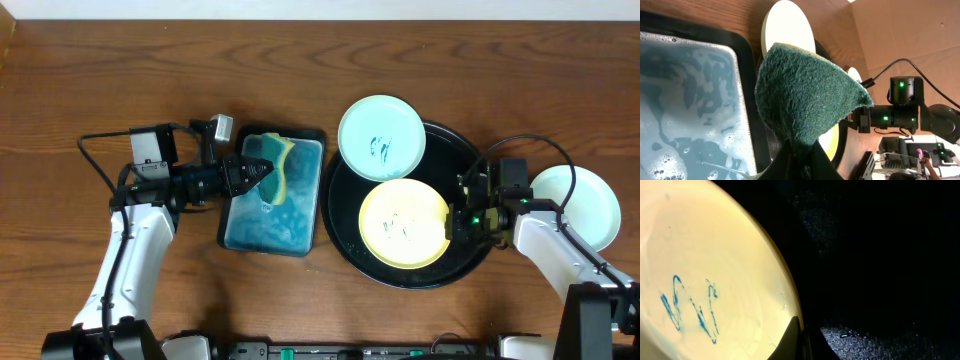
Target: Clean dirty plates on tray and stack at the side
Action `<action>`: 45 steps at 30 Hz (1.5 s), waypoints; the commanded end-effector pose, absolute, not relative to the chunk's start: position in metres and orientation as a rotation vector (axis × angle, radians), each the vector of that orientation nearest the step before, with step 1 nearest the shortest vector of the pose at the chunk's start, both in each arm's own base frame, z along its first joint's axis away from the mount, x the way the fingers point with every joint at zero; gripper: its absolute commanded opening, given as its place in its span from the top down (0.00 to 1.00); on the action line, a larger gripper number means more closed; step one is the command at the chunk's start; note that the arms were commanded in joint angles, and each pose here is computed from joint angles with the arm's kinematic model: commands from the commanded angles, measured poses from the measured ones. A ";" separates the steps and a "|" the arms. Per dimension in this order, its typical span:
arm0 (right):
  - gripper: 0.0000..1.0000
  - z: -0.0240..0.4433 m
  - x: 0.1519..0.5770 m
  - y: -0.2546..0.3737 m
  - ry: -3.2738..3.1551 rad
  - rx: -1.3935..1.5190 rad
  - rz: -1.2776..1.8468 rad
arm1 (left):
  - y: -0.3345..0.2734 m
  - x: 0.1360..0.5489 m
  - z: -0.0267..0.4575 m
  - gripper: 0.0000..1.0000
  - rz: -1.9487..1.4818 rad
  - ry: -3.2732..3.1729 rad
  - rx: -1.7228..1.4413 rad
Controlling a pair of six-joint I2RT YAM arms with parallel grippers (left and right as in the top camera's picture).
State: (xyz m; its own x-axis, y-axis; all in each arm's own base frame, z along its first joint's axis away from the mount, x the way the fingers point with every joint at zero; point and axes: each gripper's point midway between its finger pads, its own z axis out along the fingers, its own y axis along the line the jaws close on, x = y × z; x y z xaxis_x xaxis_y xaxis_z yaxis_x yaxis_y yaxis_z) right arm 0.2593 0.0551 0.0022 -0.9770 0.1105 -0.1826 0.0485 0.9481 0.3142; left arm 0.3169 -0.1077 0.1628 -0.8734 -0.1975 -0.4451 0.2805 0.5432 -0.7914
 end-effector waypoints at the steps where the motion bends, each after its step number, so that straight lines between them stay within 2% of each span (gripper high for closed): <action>1: 0.99 -0.004 0.251 0.055 2.932 0.123 0.444 | -0.105 0.317 0.157 0.93 -1.267 2.306 0.072; 12: 0.99 -0.004 0.252 0.055 2.929 0.123 0.444 | -0.093 0.313 0.135 0.93 -1.144 2.427 -0.027; 20: 0.99 -0.004 0.252 0.055 2.929 0.122 0.444 | -0.108 0.309 0.124 0.93 -1.054 2.491 0.042; 30: 0.99 -0.004 0.252 0.055 2.929 0.123 0.444 | -0.102 0.314 0.080 0.93 -0.363 2.659 0.047; 36: 0.99 -0.004 0.252 0.055 2.929 0.123 0.444 | -0.089 0.316 0.069 0.93 0.005 2.629 -0.114; 45: 0.99 -0.004 0.252 0.055 2.929 0.122 0.444 | -0.087 0.316 0.070 0.93 0.237 2.546 -0.120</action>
